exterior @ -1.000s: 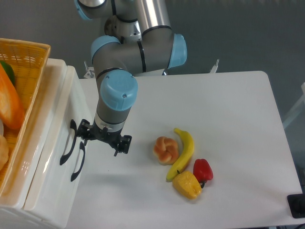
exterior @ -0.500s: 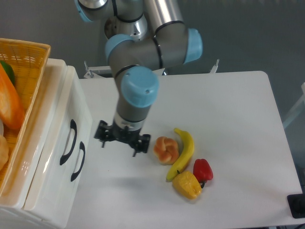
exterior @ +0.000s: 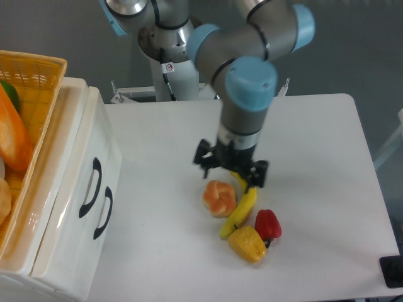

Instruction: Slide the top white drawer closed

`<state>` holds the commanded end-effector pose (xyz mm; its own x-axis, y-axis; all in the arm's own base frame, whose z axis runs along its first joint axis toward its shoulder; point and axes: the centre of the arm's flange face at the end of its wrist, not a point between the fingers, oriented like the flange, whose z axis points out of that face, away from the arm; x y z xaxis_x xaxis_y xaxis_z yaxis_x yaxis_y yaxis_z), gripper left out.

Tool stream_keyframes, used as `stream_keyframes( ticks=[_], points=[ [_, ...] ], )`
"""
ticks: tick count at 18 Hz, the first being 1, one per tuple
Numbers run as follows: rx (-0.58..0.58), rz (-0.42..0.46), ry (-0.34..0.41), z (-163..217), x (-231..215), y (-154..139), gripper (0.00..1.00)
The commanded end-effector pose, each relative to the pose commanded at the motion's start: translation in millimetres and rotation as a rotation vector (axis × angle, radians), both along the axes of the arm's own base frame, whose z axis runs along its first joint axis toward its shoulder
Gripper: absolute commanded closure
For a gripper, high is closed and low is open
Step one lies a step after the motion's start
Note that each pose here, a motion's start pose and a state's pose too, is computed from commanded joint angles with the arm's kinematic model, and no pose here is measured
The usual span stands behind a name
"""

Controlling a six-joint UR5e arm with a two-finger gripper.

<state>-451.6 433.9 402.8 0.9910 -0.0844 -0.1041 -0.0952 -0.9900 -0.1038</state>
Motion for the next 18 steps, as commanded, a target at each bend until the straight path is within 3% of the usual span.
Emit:
stream_keyframes(
  ticks=[3,7,14,18],
  points=[
    [-0.011,-0.027,0.043,18.1,-15.3,-27.7,0.00],
    [-0.033,-0.117,0.048,19.7,-29.7,-51.6,0.00],
    [-0.054,-0.172,0.053,27.8,-52.4,-110.5,0.00],
    [-0.057,-0.179,0.039,28.5,-52.3,-117.9,0.00]
  ],
)
